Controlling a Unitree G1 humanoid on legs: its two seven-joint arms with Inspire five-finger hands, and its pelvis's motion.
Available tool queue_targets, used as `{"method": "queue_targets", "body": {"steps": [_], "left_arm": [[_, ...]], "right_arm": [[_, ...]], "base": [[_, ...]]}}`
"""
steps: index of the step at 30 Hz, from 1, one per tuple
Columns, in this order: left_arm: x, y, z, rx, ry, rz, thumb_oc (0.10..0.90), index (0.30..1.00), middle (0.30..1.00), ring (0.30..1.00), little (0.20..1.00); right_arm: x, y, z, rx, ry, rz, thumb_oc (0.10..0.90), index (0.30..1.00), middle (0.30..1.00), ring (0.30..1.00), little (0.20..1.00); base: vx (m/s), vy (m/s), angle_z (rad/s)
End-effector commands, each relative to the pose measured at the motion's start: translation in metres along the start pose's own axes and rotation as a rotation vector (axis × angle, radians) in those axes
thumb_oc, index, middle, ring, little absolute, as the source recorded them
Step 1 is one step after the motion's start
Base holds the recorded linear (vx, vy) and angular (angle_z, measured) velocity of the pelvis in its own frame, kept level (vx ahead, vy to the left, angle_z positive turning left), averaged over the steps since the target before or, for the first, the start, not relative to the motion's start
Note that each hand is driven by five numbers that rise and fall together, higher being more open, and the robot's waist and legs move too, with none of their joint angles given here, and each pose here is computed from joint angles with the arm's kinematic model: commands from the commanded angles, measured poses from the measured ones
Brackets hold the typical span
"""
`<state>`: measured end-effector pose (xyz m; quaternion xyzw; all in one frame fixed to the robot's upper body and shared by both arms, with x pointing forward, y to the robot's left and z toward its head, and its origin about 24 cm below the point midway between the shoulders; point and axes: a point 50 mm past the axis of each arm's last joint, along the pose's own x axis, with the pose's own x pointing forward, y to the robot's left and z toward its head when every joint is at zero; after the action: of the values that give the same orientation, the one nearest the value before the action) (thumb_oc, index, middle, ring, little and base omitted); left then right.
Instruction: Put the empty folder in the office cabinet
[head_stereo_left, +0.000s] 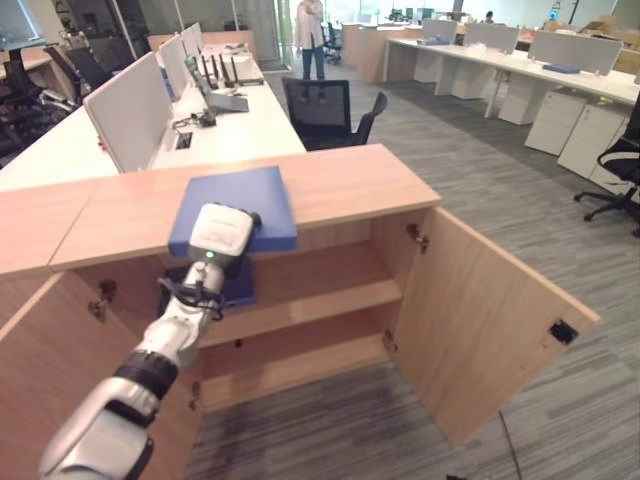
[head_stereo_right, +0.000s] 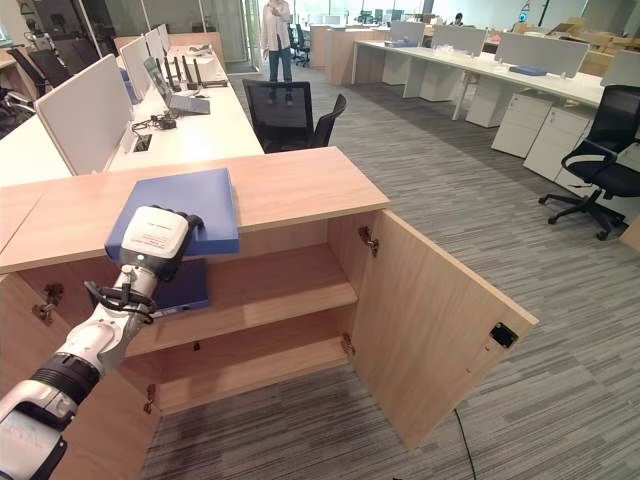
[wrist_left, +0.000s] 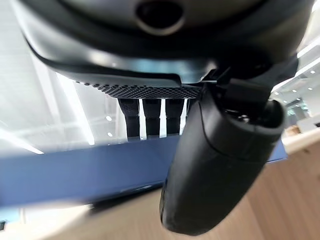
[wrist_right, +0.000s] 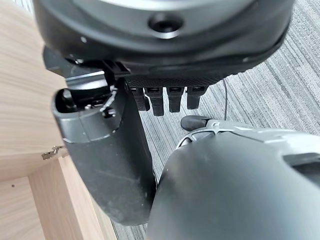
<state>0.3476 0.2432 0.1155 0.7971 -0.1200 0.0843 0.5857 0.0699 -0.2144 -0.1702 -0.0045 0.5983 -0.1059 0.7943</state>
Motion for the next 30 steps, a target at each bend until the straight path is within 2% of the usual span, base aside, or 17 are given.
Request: {"method": "queue_targets", "body": {"steps": [1,14,17,18,19,21,23,24,25,27,28,30], "left_arm": [[0.033,0.048,-0.046,0.072,0.159,0.138,0.4,0.3,0.3,0.3,0.3],[0.028,0.047,-0.057,0.075,0.173,0.17,0.4,0.3,0.3,0.3,0.3],[0.031,0.059,-0.044,-0.024,0.157,0.242,0.4,0.3,0.3,0.3,0.3],[0.025,0.076,-0.011,-0.299,0.095,0.36,0.4,0.3,0.3,0.3,0.3],[0.022,0.075,-0.013,-0.304,0.101,0.354,0.4,0.3,0.3,0.3,0.3],[0.003,0.088,0.014,-0.584,-0.009,0.395,0.4,0.3,0.3,0.3,0.3],[-0.02,0.092,0.029,-0.79,-0.104,0.379,0.4,0.3,0.3,0.3,0.3],[-0.043,0.088,0.039,-1.01,-0.174,0.302,0.4,0.3,0.3,0.3,0.3],[-0.046,0.088,0.037,-1.017,-0.17,0.294,0.4,0.3,0.3,0.3,0.3],[-0.074,0.086,0.042,-1.257,-0.257,0.193,0.4,0.3,0.3,0.3,0.3],[-0.076,0.086,0.041,-1.262,-0.256,0.188,0.4,0.3,0.3,0.3,0.3],[-0.093,0.082,0.041,-1.419,-0.297,0.094,0.4,0.3,0.3,0.3,0.3]], "right_arm": [[0.0,-0.005,-0.009,-0.092,0.052,-0.033,0.8,0.9,0.9,0.9,0.9],[0.0,-0.001,-0.007,-0.049,0.032,-0.022,0.8,0.9,0.9,0.9,0.9],[0.001,0.003,-0.001,-0.034,0.013,-0.019,0.8,0.9,0.9,0.9,0.9],[0.001,0.014,0.011,0.016,-0.033,0.009,0.8,0.9,0.9,0.9,0.9],[0.001,0.011,0.011,0.009,-0.031,0.003,0.8,0.9,0.9,0.9,0.9],[0.001,0.022,0.026,0.05,-0.095,0.039,0.8,0.9,0.9,0.9,0.9],[-0.001,0.033,0.042,0.072,-0.166,0.091,0.8,0.9,0.9,0.9,0.9],[-0.004,0.039,0.059,0.074,-0.248,0.14,0.8,0.9,0.9,0.9,0.9],[-0.004,0.038,0.057,0.068,-0.242,0.139,0.8,0.9,0.9,0.9,0.9],[-0.015,0.04,0.085,0.06,-0.388,0.213,0.8,0.9,0.9,0.9,0.9],[-0.015,0.04,0.084,0.057,-0.384,0.213,0.8,0.9,0.9,0.9,0.9],[-0.023,0.037,0.097,0.043,-0.461,0.248,0.8,0.9,0.9,0.9,0.9]], "base": [[0.0,-0.005,-0.03],[0.0,-0.001,-0.01],[0.0,0.0,0.0],[0.0,0.0,0.0],[0.04,0.0,0.02],[0.01,0.001,0.1],[-0.02,0.012,0.15],[-0.01,0.013,0.16],[-0.02,0.008,0.13],[-0.04,0.0,0.09],[-0.04,-0.003,0.08],[-0.03,-0.003,0.06]]}}
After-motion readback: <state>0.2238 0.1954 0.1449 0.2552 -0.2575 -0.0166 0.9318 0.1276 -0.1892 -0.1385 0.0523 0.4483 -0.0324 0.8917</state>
